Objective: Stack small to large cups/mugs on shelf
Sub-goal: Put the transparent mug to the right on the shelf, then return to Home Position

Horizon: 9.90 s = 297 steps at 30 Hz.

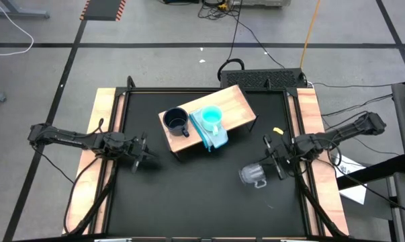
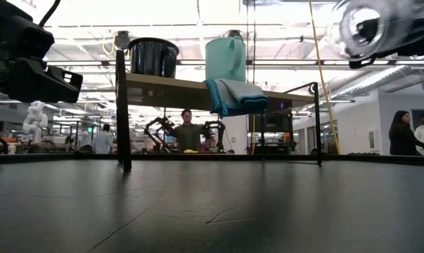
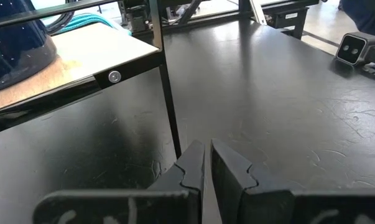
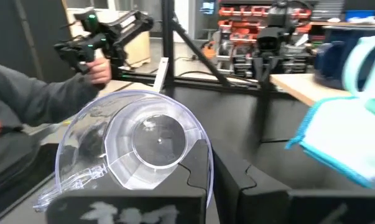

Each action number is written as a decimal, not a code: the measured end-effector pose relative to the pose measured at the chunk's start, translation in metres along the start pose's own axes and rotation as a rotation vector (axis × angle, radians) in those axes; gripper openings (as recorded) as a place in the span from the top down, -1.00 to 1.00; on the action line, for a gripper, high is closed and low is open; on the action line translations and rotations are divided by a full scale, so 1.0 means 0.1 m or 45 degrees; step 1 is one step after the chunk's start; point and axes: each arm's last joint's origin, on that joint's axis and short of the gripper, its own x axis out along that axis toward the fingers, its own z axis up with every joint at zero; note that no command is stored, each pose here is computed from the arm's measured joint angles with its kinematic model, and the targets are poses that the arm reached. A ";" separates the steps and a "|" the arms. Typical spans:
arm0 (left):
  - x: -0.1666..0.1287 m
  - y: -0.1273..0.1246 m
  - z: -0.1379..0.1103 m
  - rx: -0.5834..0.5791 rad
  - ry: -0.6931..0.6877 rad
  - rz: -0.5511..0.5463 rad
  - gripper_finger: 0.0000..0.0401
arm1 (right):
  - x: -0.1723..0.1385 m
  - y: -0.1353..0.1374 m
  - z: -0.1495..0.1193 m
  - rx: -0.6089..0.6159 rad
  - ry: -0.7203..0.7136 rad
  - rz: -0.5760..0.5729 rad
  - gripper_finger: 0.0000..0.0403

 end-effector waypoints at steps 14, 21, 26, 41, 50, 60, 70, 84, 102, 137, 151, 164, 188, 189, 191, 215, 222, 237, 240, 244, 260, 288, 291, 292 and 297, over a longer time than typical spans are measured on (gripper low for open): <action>0.00 0.00 0.00 0.000 0.000 0.000 0.85 | -0.03 -0.25 0.11 0.005 -0.145 -0.238 1.00; 0.00 0.00 0.00 0.000 -0.001 0.000 0.85 | -0.06 -0.34 0.35 0.015 -0.230 -0.323 1.00; 0.00 0.00 0.00 0.000 -0.001 0.000 0.85 | -0.08 -0.39 0.63 -0.004 -0.129 -0.371 1.00; 0.00 0.00 0.00 0.000 -0.001 0.000 0.85 | -0.06 -0.70 1.44 -0.060 0.305 -0.575 1.00; 0.00 0.00 0.00 0.000 -0.001 0.000 0.85 | 0.15 -1.05 1.72 -0.021 0.461 -0.514 1.00; 0.00 0.00 0.00 -0.004 -0.002 0.000 0.85 | 0.18 -1.37 1.79 -0.018 0.660 -0.582 1.00; 0.00 0.00 0.00 -0.001 -0.002 0.000 0.85 | 0.10 -1.63 1.76 0.049 0.804 -0.641 1.00; 0.00 0.01 0.00 0.002 0.004 0.032 0.85 | 0.28 -1.99 1.96 0.163 1.062 -0.526 1.00; 0.00 0.01 0.00 0.002 0.004 0.032 0.85 | 0.45 -2.21 1.81 0.190 1.173 -0.443 1.00; 0.00 0.01 0.00 0.000 0.004 0.032 0.85 | 0.68 -2.45 1.51 0.269 1.263 -0.419 1.00; 0.00 0.01 0.00 -0.005 0.007 0.031 0.85 | 0.67 -2.44 1.53 0.270 1.241 -0.438 1.00; 0.00 0.01 0.00 -0.002 0.009 0.030 0.85 | 0.67 -2.44 1.53 0.277 1.238 -0.445 1.00; 0.00 0.01 -0.01 -0.010 0.012 0.030 0.85 | 0.67 -2.45 1.53 0.299 1.234 -0.459 1.00; 0.00 0.01 -0.01 -0.007 0.012 0.030 0.85 | 0.67 -2.45 1.53 0.298 1.233 -0.459 1.00; 0.00 0.01 -0.01 -0.002 0.011 0.030 0.85 | 0.67 -2.45 1.53 0.298 1.233 -0.458 1.00; 0.00 0.01 -0.01 -0.001 0.012 0.031 0.85 | 0.74 -2.38 1.53 0.095 1.343 -0.477 1.00; 0.00 0.01 -0.01 -0.001 0.012 0.031 0.85 | 0.76 -2.37 1.54 0.090 1.342 -0.477 1.00; 0.00 0.01 -0.01 -0.010 0.011 0.031 0.85 | 0.76 -2.38 1.53 0.124 1.330 -0.499 0.88; 0.00 0.01 -0.01 -0.010 0.012 0.031 0.85 | 0.76 -2.37 1.51 0.143 1.350 -0.495 0.81; 0.00 0.01 -0.01 -0.008 0.012 0.031 0.85 | 0.76 -2.38 1.52 0.145 1.338 -0.500 0.74; 0.00 0.01 -0.01 -0.022 0.012 0.030 0.85 | 0.91 -2.31 1.56 0.080 1.266 -0.482 0.71; 0.00 0.01 -0.01 -0.031 0.011 0.029 0.85 | 0.70 -2.14 1.81 0.108 1.177 -0.552 0.30; 0.00 0.01 -0.01 -0.027 0.012 0.029 0.85 | 0.61 -2.06 1.92 0.109 1.126 -0.583 0.25; 0.00 0.01 -0.01 -0.023 0.011 0.029 0.85 | 0.57 -2.02 1.97 0.105 1.107 -0.592 0.25; 0.00 0.01 -0.01 -0.002 0.012 0.029 0.85 | 0.35 -1.79 2.18 0.062 1.026 -0.613 0.36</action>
